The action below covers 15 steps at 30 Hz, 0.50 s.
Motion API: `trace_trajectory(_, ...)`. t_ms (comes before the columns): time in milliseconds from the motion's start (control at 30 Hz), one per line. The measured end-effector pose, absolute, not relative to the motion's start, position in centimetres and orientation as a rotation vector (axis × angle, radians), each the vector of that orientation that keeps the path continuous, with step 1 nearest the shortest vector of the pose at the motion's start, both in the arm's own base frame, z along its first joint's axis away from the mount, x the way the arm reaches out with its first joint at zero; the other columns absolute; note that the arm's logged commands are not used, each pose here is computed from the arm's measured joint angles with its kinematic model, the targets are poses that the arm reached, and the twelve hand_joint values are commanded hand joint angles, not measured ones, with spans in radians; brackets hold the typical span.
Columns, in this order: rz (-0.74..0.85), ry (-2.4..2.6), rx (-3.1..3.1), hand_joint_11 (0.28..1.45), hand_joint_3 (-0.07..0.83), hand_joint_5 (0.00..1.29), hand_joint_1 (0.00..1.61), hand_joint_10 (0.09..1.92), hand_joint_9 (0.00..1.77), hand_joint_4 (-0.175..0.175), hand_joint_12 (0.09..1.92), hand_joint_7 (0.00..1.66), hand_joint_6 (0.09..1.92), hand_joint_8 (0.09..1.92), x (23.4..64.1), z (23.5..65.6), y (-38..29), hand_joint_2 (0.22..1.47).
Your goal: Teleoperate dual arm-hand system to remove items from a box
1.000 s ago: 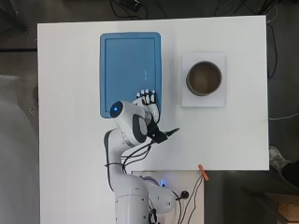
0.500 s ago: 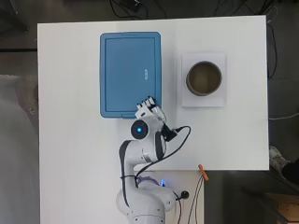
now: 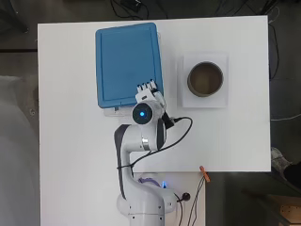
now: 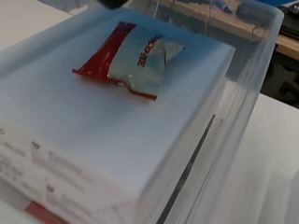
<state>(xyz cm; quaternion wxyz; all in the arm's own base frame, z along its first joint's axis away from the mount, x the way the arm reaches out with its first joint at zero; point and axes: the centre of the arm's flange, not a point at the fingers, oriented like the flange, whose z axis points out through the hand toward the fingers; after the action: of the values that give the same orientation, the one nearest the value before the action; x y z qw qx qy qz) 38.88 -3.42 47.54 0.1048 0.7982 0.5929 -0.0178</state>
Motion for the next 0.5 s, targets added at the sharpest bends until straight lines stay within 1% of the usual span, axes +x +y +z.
trace_trajectory(33,-0.024,1.783,2.305,0.55,-0.003,0.60,1.25,1.59,0.79,-0.089,1.30,0.68,1.33,1.51,40.5,48.4,-3.8,1.28)
trace_trajectory(100,0.016,1.855,2.224,0.55,0.001,0.62,1.18,1.52,0.78,-0.059,1.30,0.71,1.35,1.54,44.2,49.8,-4.5,1.28)
trace_trajectory(133,0.029,1.905,2.170,0.55,0.002,0.63,1.15,1.50,0.77,-0.052,1.30,0.72,1.35,1.56,46.0,50.1,-4.6,1.28)
trace_trajectory(200,0.048,1.989,2.083,0.55,0.001,0.64,1.14,1.48,0.77,-0.051,1.27,0.72,1.35,1.58,48.8,49.9,-4.4,1.29)
trace_trajectory(267,0.078,2.031,2.046,0.54,0.000,0.65,1.13,1.47,0.76,-0.052,1.22,0.72,1.33,1.59,49.7,50.0,-4.1,1.29)
trace_trajectory(300,0.092,2.046,2.034,0.54,0.000,0.66,1.13,1.44,0.76,-0.053,1.17,0.72,1.32,1.59,49.8,50.2,-4.0,1.29)
trace_trajectory(333,0.102,2.055,2.025,0.55,0.000,0.66,1.20,1.43,0.79,-0.075,1.07,0.72,1.29,1.53,49.9,50.4,-4.0,1.26)
trace_trajectory(367,0.111,2.061,2.021,0.56,0.001,0.67,1.26,1.42,0.83,-0.088,0.96,0.72,1.25,1.47,50.3,50.6,-3.9,1.24)
trace_trajectory(400,0.117,2.076,2.018,0.58,0.002,0.67,1.29,1.41,0.85,-0.095,0.86,0.73,1.23,1.43,50.8,50.6,-3.8,1.23)
trace_trajectory(433,0.120,2.098,2.005,0.59,0.000,0.68,1.31,1.40,0.87,-0.095,0.80,0.73,1.21,1.40,51.7,50.6,-3.4,1.22)
trace_trajectory(500,0.122,2.162,1.951,0.61,-0.001,0.72,1.32,1.37,0.89,-0.083,0.73,0.75,1.19,1.33,54.1,50.3,-1.9,1.20)
